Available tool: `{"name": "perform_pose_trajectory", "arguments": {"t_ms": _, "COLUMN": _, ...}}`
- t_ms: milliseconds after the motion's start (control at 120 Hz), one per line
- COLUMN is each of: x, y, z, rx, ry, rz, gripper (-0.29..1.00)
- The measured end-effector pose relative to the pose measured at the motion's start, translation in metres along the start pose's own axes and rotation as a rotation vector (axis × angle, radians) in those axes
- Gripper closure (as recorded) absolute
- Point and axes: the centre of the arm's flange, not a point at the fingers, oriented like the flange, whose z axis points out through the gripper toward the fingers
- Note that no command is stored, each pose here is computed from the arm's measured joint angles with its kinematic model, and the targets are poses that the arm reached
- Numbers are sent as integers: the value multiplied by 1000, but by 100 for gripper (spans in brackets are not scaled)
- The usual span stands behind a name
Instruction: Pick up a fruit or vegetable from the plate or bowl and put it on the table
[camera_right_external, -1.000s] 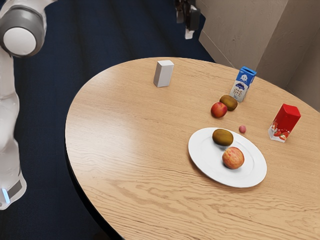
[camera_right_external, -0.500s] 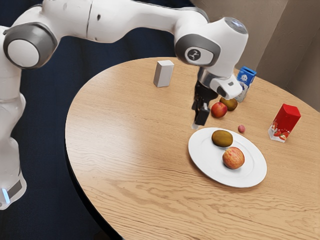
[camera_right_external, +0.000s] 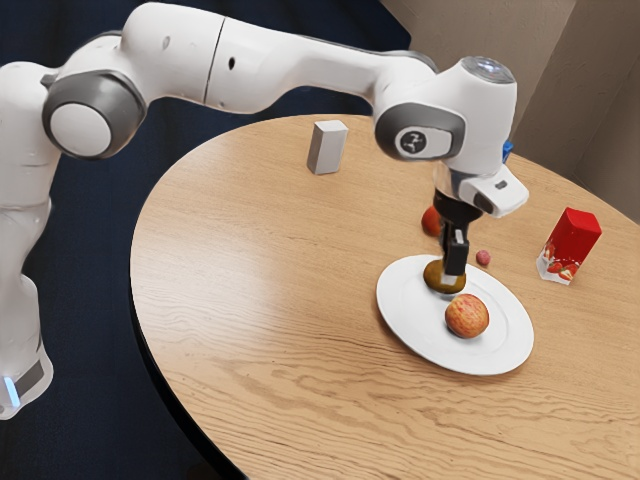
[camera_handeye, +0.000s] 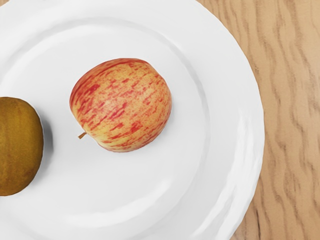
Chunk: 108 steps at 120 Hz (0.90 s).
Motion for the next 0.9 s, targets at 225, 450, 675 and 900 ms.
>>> {"name": "perform_pose_trajectory", "arguments": {"t_ms": 225, "x": 10, "y": -4, "z": 46, "rx": -27, "ry": -66, "rz": -7, "gripper": 2}}
{"name": "perform_pose_trajectory", "arguments": {"t_ms": 450, "x": 24, "y": -10, "z": 67, "rx": -61, "ry": -69, "rz": -7, "gripper": 2}}
{"name": "perform_pose_trajectory", "arguments": {"t_ms": 675, "x": 40, "y": -19, "z": 93, "rx": -79, "ry": -36, "rz": -12, "gripper": 3}}
{"name": "perform_pose_trajectory", "arguments": {"t_ms": 900, "x": 48, "y": -33, "z": 109, "rx": -80, "ry": 20, "rz": -26, "gripper": 3}}
